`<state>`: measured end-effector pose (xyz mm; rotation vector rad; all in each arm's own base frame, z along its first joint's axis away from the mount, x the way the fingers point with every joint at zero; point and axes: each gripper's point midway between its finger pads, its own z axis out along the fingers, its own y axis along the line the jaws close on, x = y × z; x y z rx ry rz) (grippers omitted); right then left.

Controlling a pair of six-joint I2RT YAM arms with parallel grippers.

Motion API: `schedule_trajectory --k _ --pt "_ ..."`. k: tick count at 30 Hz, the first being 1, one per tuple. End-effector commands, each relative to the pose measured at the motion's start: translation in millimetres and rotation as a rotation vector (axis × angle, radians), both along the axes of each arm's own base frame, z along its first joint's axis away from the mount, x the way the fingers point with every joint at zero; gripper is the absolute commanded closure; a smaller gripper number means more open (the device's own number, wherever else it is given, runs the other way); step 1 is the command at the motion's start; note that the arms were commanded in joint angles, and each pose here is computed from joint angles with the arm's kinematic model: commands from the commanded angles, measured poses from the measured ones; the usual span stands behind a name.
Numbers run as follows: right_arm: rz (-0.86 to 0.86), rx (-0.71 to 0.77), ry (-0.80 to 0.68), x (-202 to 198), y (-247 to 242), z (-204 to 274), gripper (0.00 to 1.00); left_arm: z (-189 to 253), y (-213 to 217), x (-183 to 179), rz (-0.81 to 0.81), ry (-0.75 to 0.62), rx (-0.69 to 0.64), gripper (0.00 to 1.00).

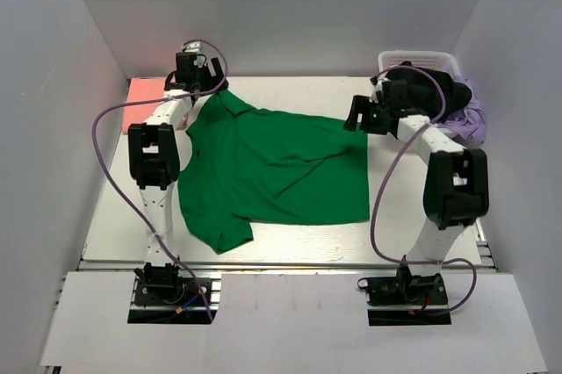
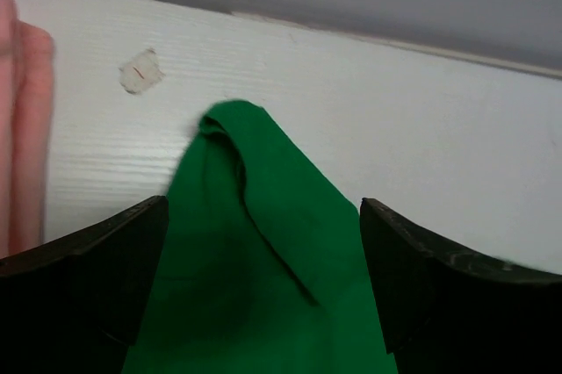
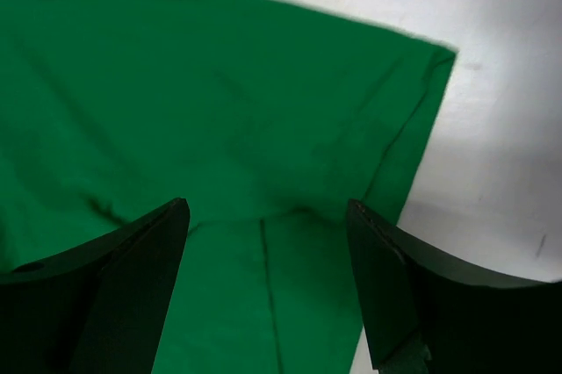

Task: Fold and stack the t-shirts
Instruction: Flatten out the tshirt

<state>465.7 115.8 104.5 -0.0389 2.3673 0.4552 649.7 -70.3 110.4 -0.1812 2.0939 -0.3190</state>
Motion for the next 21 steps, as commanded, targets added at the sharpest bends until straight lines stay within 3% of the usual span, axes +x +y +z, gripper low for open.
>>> schedule_trajectory --k 1,4,8,11,14,17,21 --pt "0.09 0.078 -0.015 -28 15 16 0.22 52 -41 -34 -0.169 -0.02 -0.068 0.0" --pt "0.115 0.087 0.051 -49 16 -4 0.25 27 -70 -67 -0.296 0.059 -0.117 0.0" --pt "0.108 0.057 0.143 -65 11 -34 0.28 -8 -80 -99 -0.305 0.167 -0.097 0.0" --pt "0.08 0.004 0.151 -61 2 -42 0.32 -20 -81 -120 -0.317 0.21 -0.073 0.0" --pt "0.084 -0.014 0.157 -53 2 -54 0.41 -41 -89 -148 -0.343 0.26 -0.077 0.0" --pt "0.107 -0.03 0.146 -43 3 -60 0.5 -54 -88 -158 -0.349 0.29 -0.083 0.0" --pt "0.061 -0.121 0.166 -34 -9 -71 0.53 -67 -84 -164 -0.331 0.329 -0.071 0.0"
